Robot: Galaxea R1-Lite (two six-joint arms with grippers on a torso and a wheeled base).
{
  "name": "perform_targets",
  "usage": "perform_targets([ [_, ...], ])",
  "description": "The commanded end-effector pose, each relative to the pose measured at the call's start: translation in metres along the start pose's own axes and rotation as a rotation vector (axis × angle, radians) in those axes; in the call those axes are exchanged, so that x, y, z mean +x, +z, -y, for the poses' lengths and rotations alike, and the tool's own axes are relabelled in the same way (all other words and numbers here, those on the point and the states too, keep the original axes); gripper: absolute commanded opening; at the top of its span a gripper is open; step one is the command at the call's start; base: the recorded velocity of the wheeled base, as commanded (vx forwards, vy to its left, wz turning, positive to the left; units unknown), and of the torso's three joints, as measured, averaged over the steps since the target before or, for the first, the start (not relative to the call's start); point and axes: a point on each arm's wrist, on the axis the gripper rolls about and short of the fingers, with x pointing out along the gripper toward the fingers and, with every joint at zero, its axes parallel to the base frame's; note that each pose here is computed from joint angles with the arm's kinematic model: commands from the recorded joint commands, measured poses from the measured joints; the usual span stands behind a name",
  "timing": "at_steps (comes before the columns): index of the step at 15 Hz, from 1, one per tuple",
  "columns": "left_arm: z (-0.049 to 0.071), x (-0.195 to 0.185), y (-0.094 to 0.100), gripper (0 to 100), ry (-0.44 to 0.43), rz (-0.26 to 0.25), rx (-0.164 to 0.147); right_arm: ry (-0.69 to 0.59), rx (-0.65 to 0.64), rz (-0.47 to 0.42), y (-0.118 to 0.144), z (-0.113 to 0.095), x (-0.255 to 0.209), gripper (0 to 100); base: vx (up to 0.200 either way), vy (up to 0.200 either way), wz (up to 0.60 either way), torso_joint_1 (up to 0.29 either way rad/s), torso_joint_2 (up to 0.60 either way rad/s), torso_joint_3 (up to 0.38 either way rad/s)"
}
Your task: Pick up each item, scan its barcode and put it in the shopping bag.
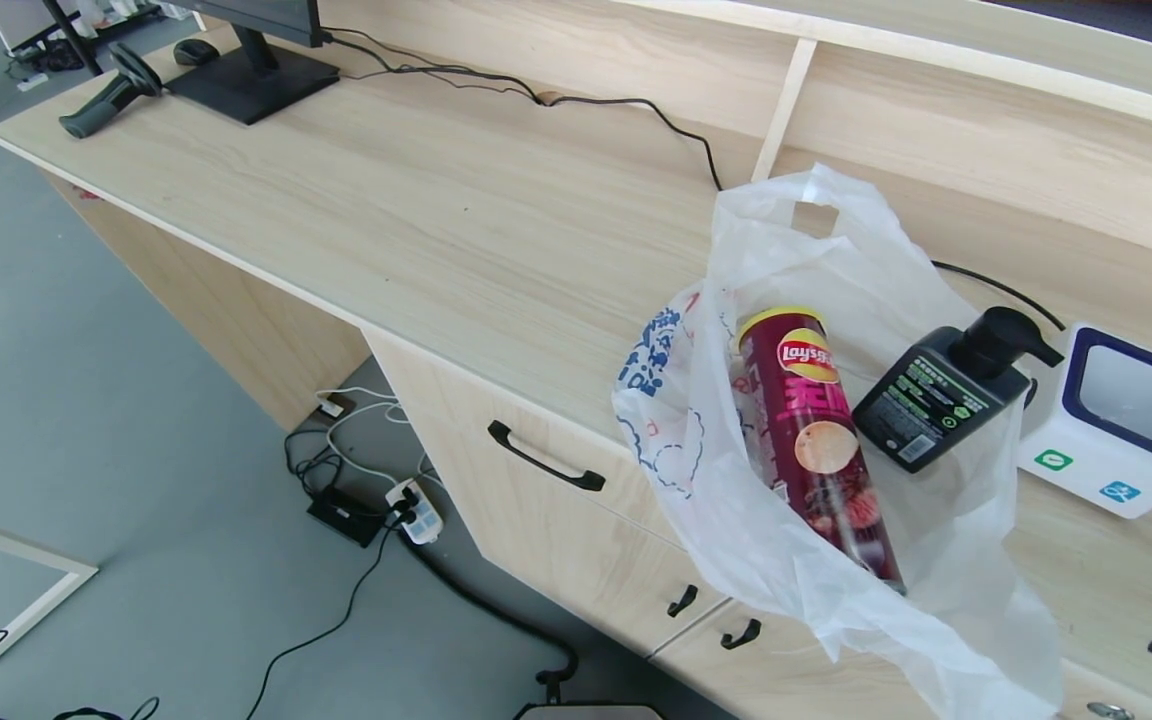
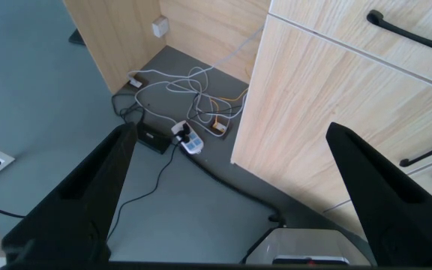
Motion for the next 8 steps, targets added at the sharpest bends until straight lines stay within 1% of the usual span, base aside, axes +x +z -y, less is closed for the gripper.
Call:
perform_targets([
  [1, 0.0000, 0.0001, 0.0001, 100, 0.001, -0.001, 0.000, 0.059, -0.012, 0.031, -0.0420, -0.0152, -0.0602, 100, 0.000, 0.000, 0.00, 0.000, 0.00, 0.000],
  [3, 0.0000, 0.0001, 0.0001, 100, 0.001, -0.001, 0.000, 0.052, -0.007, 0.041, -0.0418, -0.0151, -0.0595, 100, 0.000, 0.000, 0.00, 0.000, 0.00, 0.000],
  [4, 0.0000, 0.0001, 0.0001, 100, 0.001, -0.001, 0.000, 0.038, 0.014, 0.030, -0.0419, -0.0152, -0.0586, 100, 0.000, 0.000, 0.00, 0.000, 0.00, 0.000],
  [5, 0.0000, 0.0001, 0.0001, 100, 0.001, -0.001, 0.000, -0.101, 0.097, 0.001, -0.0402, -0.0150, -0.0560, 100, 0.000, 0.000, 0.00, 0.000, 0.00, 0.000],
  [6, 0.0000, 0.0001, 0.0001, 100, 0.001, -0.001, 0.000, -0.190, 0.122, -0.022, -0.0409, -0.0144, -0.0534, 100, 0.000, 0.000, 0.00, 0.000, 0.00, 0.000],
  [8, 0.0000, 0.0001, 0.0001, 100, 0.001, -0.001, 0.000, -0.455, 0.122, -0.021, -0.0415, -0.0084, -0.0545, 100, 0.000, 0.000, 0.00, 0.000, 0.00, 0.000],
])
